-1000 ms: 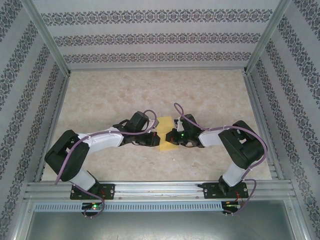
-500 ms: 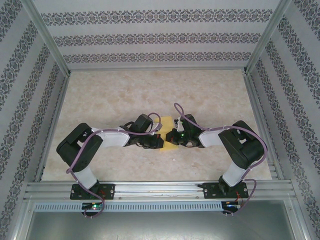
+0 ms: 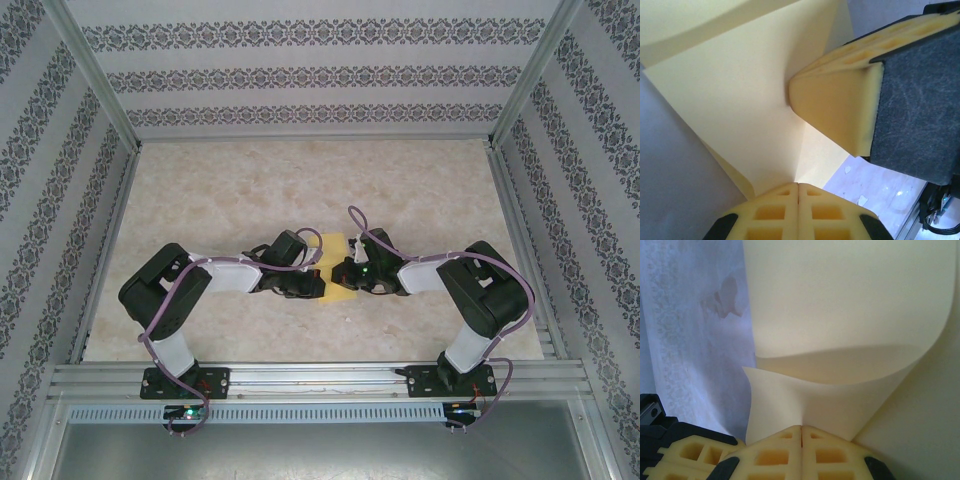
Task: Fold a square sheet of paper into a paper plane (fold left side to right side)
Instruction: Fold the triangle a second time at the center of the table.
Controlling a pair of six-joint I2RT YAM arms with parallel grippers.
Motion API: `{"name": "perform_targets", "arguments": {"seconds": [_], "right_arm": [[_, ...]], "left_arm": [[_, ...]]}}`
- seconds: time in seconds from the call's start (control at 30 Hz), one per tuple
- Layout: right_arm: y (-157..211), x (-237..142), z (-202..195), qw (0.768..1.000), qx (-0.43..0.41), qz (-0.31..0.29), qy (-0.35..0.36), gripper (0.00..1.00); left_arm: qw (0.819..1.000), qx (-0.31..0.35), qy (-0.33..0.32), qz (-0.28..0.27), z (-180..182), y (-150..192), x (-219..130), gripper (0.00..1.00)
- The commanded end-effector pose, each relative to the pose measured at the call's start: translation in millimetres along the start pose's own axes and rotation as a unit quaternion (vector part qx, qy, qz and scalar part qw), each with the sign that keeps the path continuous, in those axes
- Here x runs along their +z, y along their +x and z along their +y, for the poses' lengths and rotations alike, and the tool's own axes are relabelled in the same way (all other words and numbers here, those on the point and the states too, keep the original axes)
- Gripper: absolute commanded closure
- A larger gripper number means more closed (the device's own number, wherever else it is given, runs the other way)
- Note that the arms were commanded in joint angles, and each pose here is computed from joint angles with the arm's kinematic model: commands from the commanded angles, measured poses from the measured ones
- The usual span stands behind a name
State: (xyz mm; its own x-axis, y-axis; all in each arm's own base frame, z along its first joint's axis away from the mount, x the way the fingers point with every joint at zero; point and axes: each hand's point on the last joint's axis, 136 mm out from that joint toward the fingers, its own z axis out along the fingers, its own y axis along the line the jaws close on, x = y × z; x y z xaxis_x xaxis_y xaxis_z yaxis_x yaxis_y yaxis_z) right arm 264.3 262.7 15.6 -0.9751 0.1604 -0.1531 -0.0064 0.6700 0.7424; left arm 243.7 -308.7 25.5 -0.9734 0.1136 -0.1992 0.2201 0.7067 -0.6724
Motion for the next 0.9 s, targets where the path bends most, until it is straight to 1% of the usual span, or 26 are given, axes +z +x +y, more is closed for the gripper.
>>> {"name": "perform_targets", "arguments": {"seconds": [0.0,0.5,0.77,0.87], "right_arm": [[27.5,3.4,-40.6,0.996,0.031,0.034,0.071,1.0],[24.8,3.5,-34.8,0.997,0.027,0.035,0.064,1.0],[22.0,1.8,-28.3,0.998,0.025,0.032,0.056,1.0],[18.3,-1.1,-19.4,0.999,0.016,0.024,0.041,1.0]], "left_arm": [[1.0,0.01,-0.016,0.008,4.9,2.9,4.6,0.97],[1.0,0.008,-0.007,0.021,6.0,8.7,9.5,0.97],[1.0,0.012,-0.01,0.021,4.9,9.9,6.8,0.97],[0.999,0.011,-0.024,0.026,11.0,12.3,7.4,0.97]]}}
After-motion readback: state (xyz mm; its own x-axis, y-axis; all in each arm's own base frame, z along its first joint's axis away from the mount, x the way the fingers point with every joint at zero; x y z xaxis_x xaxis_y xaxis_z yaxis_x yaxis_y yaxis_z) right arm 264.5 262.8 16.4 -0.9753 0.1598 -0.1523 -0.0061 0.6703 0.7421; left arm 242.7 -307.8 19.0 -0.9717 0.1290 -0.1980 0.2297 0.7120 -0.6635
